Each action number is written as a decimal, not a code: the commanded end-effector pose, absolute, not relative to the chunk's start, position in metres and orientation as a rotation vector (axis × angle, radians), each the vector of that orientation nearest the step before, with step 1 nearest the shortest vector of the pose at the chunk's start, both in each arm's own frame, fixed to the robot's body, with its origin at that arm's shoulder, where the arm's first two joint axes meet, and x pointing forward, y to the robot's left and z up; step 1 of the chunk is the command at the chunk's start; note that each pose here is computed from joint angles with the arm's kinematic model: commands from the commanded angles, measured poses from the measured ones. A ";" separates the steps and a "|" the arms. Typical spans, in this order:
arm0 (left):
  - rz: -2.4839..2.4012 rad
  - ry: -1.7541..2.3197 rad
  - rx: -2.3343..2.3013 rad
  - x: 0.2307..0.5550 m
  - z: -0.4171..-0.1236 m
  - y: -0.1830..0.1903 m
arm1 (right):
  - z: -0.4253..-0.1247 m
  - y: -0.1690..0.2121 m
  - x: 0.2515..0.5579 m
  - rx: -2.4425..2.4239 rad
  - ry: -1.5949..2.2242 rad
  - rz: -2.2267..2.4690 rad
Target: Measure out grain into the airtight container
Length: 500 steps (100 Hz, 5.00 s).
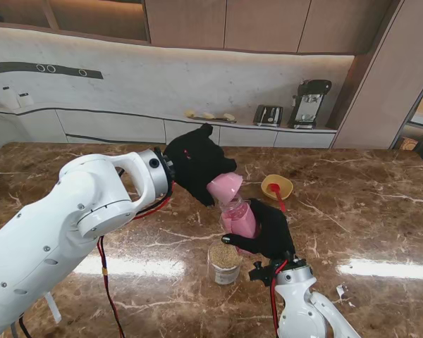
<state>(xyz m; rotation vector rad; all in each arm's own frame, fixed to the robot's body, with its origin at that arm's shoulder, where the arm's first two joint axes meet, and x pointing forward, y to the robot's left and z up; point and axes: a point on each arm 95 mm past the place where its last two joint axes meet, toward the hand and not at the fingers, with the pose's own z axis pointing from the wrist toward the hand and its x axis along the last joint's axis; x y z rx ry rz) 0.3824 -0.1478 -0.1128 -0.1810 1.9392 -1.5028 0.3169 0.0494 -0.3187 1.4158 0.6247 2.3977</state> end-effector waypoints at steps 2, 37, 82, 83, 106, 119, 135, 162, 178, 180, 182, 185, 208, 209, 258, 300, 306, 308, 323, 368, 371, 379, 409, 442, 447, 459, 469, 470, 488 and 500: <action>-1.478 1.964 -0.195 0.384 -0.121 -0.147 | -0.315 0.053 0.315 1.417 0.614 2.420; -1.460 1.982 -0.188 0.383 -0.122 -0.149 | -0.315 0.052 0.315 1.410 0.599 2.425; -1.473 1.978 -0.162 0.386 -0.121 -0.155 | -0.314 0.051 0.316 1.408 0.591 2.431; -1.473 1.977 -0.162 0.386 -0.121 -0.155 | -0.314 0.051 0.316 1.408 0.591 2.431; -1.451 1.994 -0.148 0.387 -0.117 -0.156 | -0.314 0.050 0.316 1.408 0.586 2.433; -1.431 2.008 -0.132 0.386 -0.112 -0.157 | -0.313 0.050 0.316 1.407 0.580 2.434; -1.413 2.012 -0.097 0.383 -0.109 -0.160 | -0.313 0.050 0.316 1.404 0.579 2.438; -1.396 2.031 -0.091 0.383 -0.112 -0.167 | -0.313 0.050 0.316 1.400 0.576 2.441; -1.348 2.038 -0.028 0.381 -0.110 -0.169 | -0.313 0.049 0.316 1.398 0.572 2.439; -1.340 2.039 -0.019 0.381 -0.110 -0.169 | -0.313 0.049 0.316 1.397 0.571 2.439; -1.332 2.039 -0.009 0.381 -0.110 -0.169 | -0.312 0.049 0.316 1.397 0.570 2.439; -1.322 2.037 0.008 0.380 -0.109 -0.168 | -0.312 0.048 0.316 1.398 0.569 2.439; -1.336 2.020 0.024 0.378 -0.108 -0.166 | -0.313 0.050 0.316 1.400 0.572 2.444; -1.335 2.020 0.026 0.378 -0.108 -0.166 | -0.313 0.050 0.316 1.400 0.572 2.444; -1.312 2.041 0.033 0.378 -0.109 -0.166 | -0.314 0.051 0.317 1.399 0.578 2.446; -1.347 2.030 0.022 0.377 -0.105 -0.166 | -0.314 0.050 0.317 1.400 0.573 2.447; -1.347 2.030 0.022 0.377 -0.104 -0.166 | -0.314 0.050 0.317 1.399 0.572 2.448; -1.350 2.029 0.018 0.378 -0.105 -0.165 | -0.314 0.050 0.317 1.398 0.571 2.449; -1.382 2.020 -0.045 0.378 -0.107 -0.164 | -0.313 0.049 0.317 1.396 0.559 2.452; -1.358 2.044 -0.099 0.376 -0.105 -0.165 | -0.313 0.049 0.317 1.397 0.539 2.462; -1.361 2.042 -0.103 0.376 -0.106 -0.165 | -0.313 0.049 0.317 1.397 0.538 2.462; -1.380 2.022 -0.108 0.377 -0.108 -0.166 | -0.312 0.049 0.317 1.398 0.534 2.464; -1.408 1.992 -0.140 0.379 -0.110 -0.166 | -0.312 0.050 0.317 1.402 0.521 2.473; -1.381 1.976 -0.122 0.376 -0.107 -0.166 | -0.312 0.050 0.317 1.404 0.505 2.480; -1.386 1.976 -0.135 0.376 -0.108 -0.166 | -0.312 0.049 0.317 1.404 0.503 2.480; -1.399 1.974 -0.196 0.377 -0.112 -0.162 | -0.312 0.048 0.317 1.400 0.493 2.479; -1.430 1.954 -0.247 0.379 -0.117 -0.157 | -0.311 0.047 0.317 1.397 0.484 2.478; -1.438 1.951 -0.256 0.380 -0.118 -0.156 | -0.311 0.047 0.317 1.397 0.484 2.478; -1.555 1.889 -0.425 0.383 -0.130 -0.149 | -0.311 0.048 0.317 1.396 0.479 2.479; -1.609 1.848 -0.506 0.385 -0.137 -0.143 | -0.312 0.049 0.318 1.398 0.484 2.480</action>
